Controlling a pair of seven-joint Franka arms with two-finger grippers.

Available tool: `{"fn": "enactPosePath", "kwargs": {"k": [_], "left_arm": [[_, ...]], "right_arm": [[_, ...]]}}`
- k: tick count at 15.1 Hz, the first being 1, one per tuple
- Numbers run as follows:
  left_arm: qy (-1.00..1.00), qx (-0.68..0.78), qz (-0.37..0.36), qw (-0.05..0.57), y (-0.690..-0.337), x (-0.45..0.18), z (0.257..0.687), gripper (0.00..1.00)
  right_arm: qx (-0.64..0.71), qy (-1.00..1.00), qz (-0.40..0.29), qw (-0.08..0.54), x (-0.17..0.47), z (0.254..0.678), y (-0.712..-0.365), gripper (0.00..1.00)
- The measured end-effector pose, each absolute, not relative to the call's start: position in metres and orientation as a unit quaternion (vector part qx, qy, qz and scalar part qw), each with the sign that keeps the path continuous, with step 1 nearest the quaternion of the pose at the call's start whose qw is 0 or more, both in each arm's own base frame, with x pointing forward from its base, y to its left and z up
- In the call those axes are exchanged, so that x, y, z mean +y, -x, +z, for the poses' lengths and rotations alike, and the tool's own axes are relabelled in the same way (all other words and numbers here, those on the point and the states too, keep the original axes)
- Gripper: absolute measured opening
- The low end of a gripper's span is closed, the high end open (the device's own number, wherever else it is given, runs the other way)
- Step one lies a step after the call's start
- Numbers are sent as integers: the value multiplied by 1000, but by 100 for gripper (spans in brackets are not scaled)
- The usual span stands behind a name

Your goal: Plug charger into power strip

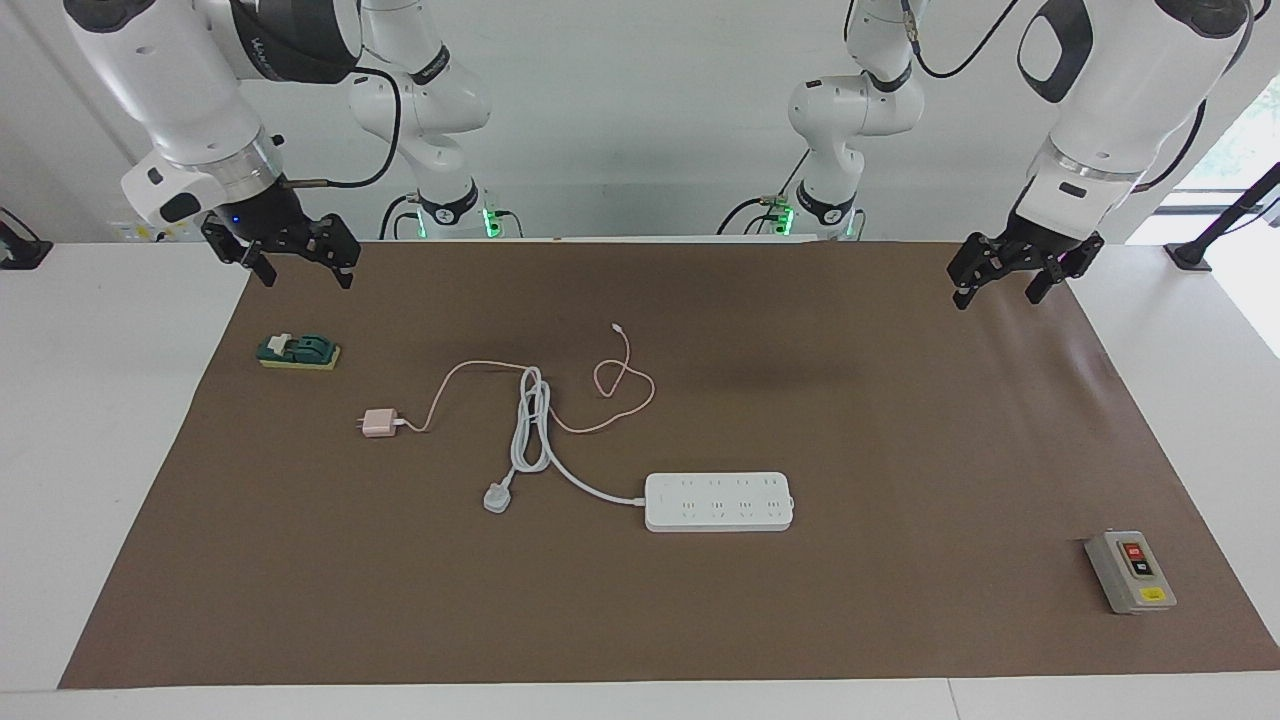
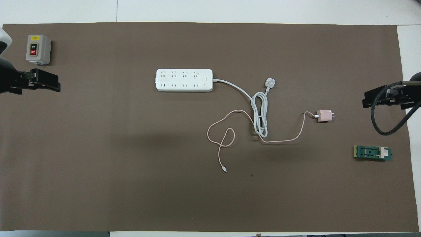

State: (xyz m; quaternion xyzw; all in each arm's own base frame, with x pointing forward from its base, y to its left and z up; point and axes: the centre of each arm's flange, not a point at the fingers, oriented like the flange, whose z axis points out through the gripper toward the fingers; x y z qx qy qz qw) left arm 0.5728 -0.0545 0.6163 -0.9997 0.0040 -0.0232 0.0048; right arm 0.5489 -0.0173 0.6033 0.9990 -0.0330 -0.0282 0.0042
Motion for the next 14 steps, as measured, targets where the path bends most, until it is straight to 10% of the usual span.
{"fn": "enactPosePath", "kwargs": {"k": [14], "left_arm": [[1000,4,-23,5,-573,-54,616,100]], "right_arm": [[-30,-999,-34,6,-14,601,-548,100]]}}
